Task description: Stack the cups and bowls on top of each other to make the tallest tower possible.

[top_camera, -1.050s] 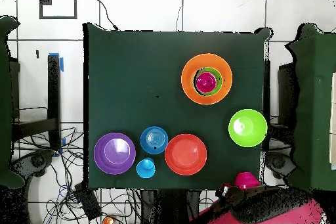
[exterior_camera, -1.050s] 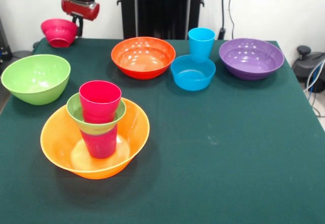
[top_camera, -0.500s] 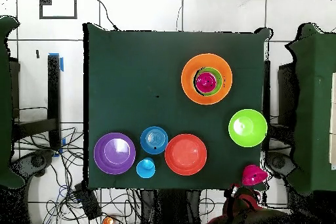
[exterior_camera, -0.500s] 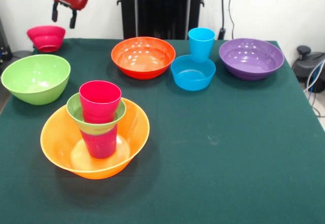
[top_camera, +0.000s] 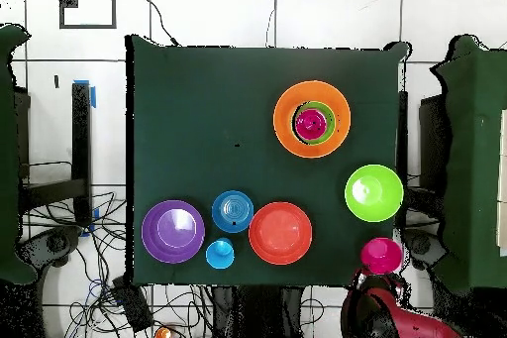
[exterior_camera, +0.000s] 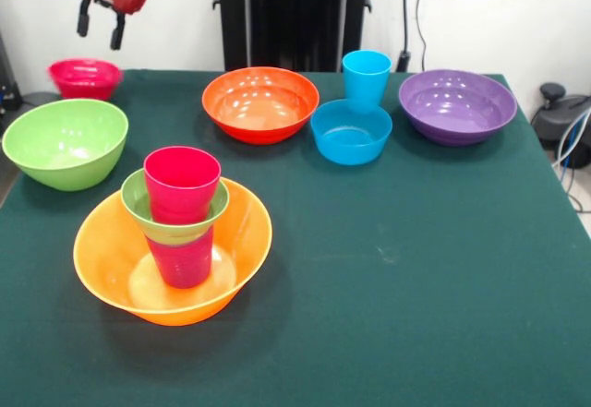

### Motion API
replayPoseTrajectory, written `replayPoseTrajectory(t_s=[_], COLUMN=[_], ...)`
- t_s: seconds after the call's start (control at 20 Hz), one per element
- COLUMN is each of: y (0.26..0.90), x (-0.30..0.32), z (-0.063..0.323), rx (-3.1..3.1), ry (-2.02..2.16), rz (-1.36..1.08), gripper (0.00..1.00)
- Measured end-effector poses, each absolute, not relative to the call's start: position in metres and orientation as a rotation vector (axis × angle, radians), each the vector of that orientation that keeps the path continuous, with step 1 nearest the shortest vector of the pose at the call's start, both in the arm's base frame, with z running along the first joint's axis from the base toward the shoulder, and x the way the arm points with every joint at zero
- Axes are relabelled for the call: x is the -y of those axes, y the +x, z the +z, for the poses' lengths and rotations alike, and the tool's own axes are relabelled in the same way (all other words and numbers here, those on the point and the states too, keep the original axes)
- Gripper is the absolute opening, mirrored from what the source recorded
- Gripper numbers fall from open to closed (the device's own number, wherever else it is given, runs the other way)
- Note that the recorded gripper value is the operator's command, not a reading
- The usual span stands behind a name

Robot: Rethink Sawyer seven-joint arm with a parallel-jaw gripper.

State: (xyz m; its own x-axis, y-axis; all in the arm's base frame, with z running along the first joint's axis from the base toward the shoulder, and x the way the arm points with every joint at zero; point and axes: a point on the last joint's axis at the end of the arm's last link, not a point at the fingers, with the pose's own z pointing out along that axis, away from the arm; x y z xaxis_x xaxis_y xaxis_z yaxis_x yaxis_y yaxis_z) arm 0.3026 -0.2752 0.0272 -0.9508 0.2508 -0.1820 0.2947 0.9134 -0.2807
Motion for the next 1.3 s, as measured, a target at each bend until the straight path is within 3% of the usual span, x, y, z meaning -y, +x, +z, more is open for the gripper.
replayPoseTrajectory(t_s=[0.75,1.3], y=[0.315,0.305], x=[0.274,0.278], z=[0.027,-0.009], rx=[-2.943,-2.95], ry=[0.462,0.611], rz=[-0.434,-0.263], gripper=[1.0,1.0])
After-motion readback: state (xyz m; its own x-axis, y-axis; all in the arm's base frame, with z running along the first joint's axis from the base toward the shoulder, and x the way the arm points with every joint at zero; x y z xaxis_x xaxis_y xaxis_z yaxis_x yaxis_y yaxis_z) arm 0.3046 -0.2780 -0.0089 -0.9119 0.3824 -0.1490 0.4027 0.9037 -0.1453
